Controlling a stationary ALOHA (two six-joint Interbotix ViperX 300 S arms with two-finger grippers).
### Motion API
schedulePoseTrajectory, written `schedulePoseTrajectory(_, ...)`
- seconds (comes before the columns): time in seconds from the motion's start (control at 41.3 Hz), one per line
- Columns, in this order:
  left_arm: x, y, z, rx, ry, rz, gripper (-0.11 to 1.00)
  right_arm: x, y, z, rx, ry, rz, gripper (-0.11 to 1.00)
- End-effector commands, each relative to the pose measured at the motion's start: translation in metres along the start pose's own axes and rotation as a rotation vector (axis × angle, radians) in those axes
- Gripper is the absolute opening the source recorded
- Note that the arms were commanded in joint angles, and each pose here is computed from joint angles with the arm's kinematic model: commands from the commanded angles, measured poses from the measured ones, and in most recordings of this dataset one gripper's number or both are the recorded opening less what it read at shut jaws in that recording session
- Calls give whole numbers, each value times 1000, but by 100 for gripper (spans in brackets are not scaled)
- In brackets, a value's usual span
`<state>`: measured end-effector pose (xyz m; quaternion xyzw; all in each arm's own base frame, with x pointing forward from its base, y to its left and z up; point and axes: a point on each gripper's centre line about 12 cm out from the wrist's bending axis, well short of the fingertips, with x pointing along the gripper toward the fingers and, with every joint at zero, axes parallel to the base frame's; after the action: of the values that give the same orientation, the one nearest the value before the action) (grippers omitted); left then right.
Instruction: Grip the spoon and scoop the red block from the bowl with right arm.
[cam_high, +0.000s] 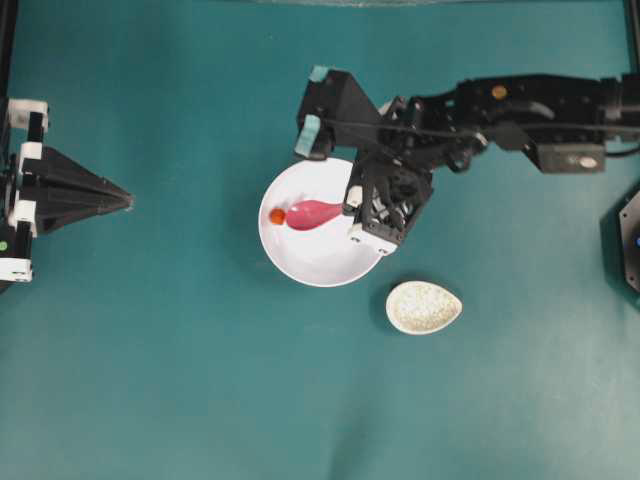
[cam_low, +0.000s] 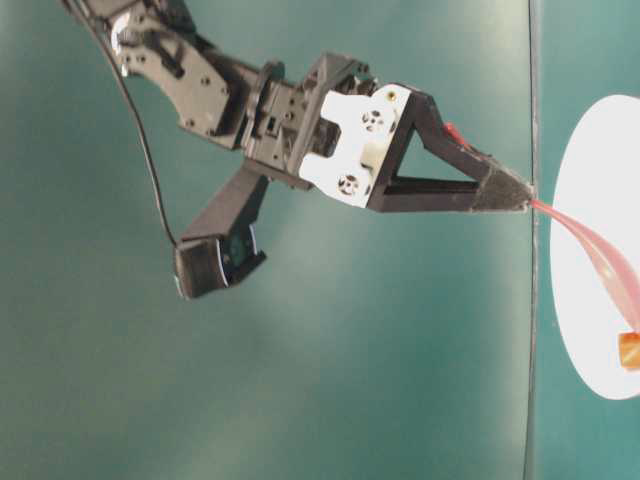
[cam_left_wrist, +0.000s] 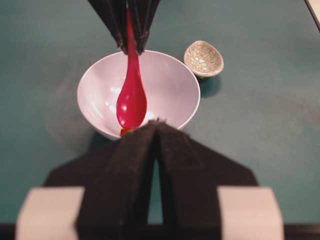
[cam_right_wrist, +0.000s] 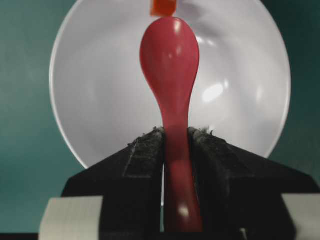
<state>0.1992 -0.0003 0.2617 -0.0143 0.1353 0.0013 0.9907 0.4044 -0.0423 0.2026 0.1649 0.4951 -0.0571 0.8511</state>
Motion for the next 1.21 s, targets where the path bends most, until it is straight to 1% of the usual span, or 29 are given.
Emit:
schedulePoseTrajectory(0.0, 0, -1, 12, 4, -28, -4, 0, -18, 5, 8, -6, -86, 16, 24)
schedulePoseTrajectory(0.266, 0, -1, 12, 2, -29, -4, 0, -19, 5, 4, 36, -97, 15, 24)
schedulePoseTrajectory(0.387, 0, -1, 12, 2, -28, -4, 0, -22, 6, 4, 39, -83, 17, 24)
schedulePoseTrajectory(0.532, 0, -1, 12, 2, -29, -4, 0, -34, 11, 5, 59, -13, 24, 24)
schedulePoseTrajectory(0.701, 0, -1, 12, 2, -29, -4, 0, -47, 15, 2, 100, 103, 17, 24)
schedulePoseTrajectory(0.943, 0, -1, 12, 2, -29, -4, 0, -50, 16, -5, 101, 217, 9, 24)
schedulePoseTrajectory(1.185, 0, -1, 11, 4, -28, -4, 0, -43, 15, -4, 97, 263, 3, 24)
